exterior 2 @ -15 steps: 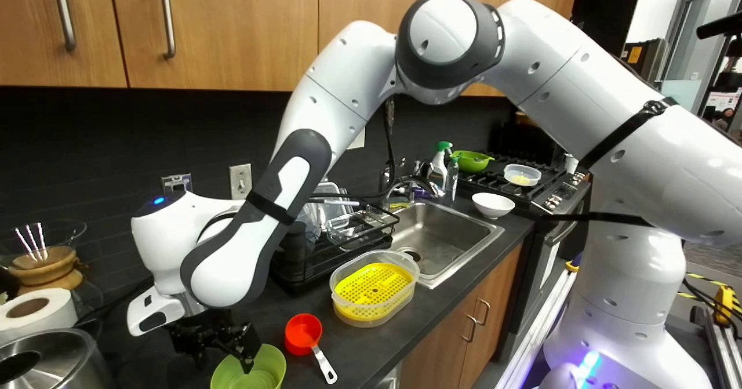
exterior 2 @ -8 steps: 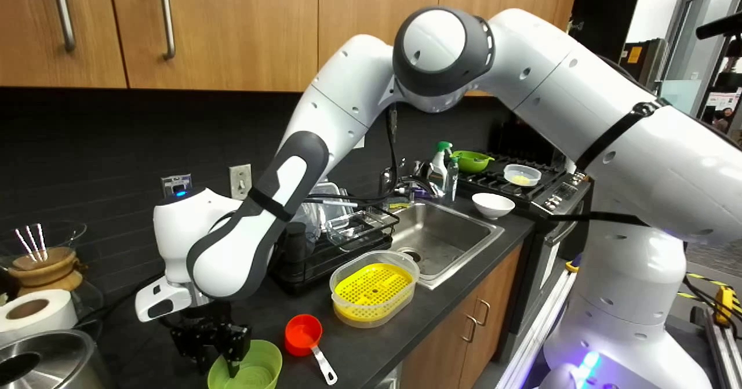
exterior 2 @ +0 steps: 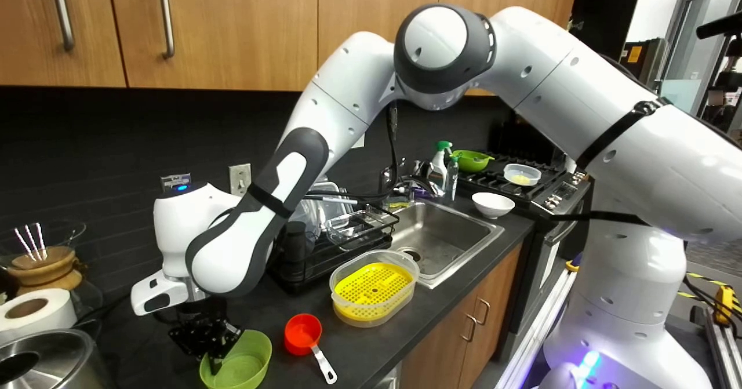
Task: Pick up the light green bowel far left and place it in the clear bowl with yellow inside it
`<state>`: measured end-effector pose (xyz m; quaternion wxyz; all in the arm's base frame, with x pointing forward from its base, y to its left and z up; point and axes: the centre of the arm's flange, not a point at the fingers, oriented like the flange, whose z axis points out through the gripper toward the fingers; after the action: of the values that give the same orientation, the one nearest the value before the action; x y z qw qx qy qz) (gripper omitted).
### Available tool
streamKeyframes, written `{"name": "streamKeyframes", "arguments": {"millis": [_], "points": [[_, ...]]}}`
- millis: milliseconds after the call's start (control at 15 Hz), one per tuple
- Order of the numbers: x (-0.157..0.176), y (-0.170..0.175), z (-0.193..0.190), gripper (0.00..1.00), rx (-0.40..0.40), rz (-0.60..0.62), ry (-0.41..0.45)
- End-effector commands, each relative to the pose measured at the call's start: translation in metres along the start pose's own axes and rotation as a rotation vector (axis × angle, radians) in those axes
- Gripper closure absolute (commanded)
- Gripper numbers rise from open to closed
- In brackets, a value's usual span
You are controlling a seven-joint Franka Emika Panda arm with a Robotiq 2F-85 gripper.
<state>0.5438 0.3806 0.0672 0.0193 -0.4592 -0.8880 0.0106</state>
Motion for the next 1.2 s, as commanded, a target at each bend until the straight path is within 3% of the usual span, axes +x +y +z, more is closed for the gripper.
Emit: {"name": "streamKeyframes", "arguments": {"millis": [0, 733, 933, 1133], "points": [[0.014, -0.020, -0.002, 0.97, -0.048, -0.029, -0.010], [0.019, -0.037, -0.024, 0.99, -0.114, -0.005, -0.003], [0.023, -0.040, -0.029, 0.99, -0.097, 0.010, -0.009], [0.030, -0.042, -0.031, 0.99, -0.031, 0.017, -0.007]]}}
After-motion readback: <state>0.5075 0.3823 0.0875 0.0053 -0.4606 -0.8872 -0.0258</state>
